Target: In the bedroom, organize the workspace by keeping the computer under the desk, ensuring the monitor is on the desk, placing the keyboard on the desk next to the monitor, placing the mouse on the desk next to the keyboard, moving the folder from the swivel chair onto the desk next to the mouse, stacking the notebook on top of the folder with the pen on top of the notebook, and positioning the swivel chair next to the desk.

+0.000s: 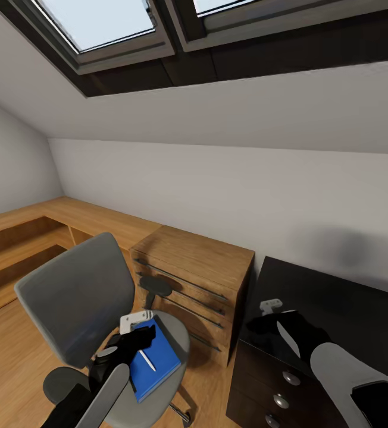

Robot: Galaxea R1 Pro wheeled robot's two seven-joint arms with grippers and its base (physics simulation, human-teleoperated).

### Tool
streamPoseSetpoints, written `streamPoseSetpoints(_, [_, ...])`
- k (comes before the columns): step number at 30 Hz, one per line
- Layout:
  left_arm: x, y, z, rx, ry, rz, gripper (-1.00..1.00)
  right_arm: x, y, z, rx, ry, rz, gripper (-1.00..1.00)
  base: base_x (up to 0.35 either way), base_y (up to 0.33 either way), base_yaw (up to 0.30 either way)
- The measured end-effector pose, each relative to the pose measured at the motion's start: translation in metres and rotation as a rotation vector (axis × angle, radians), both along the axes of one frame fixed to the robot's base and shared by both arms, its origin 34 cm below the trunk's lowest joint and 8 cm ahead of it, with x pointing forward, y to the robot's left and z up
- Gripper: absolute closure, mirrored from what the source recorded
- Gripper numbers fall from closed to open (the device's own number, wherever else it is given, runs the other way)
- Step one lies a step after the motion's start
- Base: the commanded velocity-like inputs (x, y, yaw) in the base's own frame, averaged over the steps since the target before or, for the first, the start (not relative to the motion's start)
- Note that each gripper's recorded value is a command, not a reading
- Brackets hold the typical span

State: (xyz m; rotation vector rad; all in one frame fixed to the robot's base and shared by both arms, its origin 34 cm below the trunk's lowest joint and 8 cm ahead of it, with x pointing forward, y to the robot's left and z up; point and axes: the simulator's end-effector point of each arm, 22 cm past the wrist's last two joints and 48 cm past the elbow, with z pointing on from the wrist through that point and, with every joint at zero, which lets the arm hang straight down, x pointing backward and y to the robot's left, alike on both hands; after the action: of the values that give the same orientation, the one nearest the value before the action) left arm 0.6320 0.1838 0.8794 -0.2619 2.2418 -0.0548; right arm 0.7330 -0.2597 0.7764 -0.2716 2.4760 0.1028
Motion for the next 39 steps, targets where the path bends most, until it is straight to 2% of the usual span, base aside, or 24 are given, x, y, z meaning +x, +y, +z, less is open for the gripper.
streamPoseSetpoints(24, [0.0, -0.005, 0.003, -0.002, -0.007, -0.011, -1.0, -0.004, 0.001, -0.003, 0.001, 0.022, 0.003, -1.0, 0.0, 0.0, 0.0])
streamPoseSetpoints(39, [0.0, -0.005, 0.003, -0.002, -0.007, -0.011, -1.0, -0.016, 0.0, -0.011, -0.001, 0.09, -0.01, -1.0, 0.0, 0.0, 0.0])
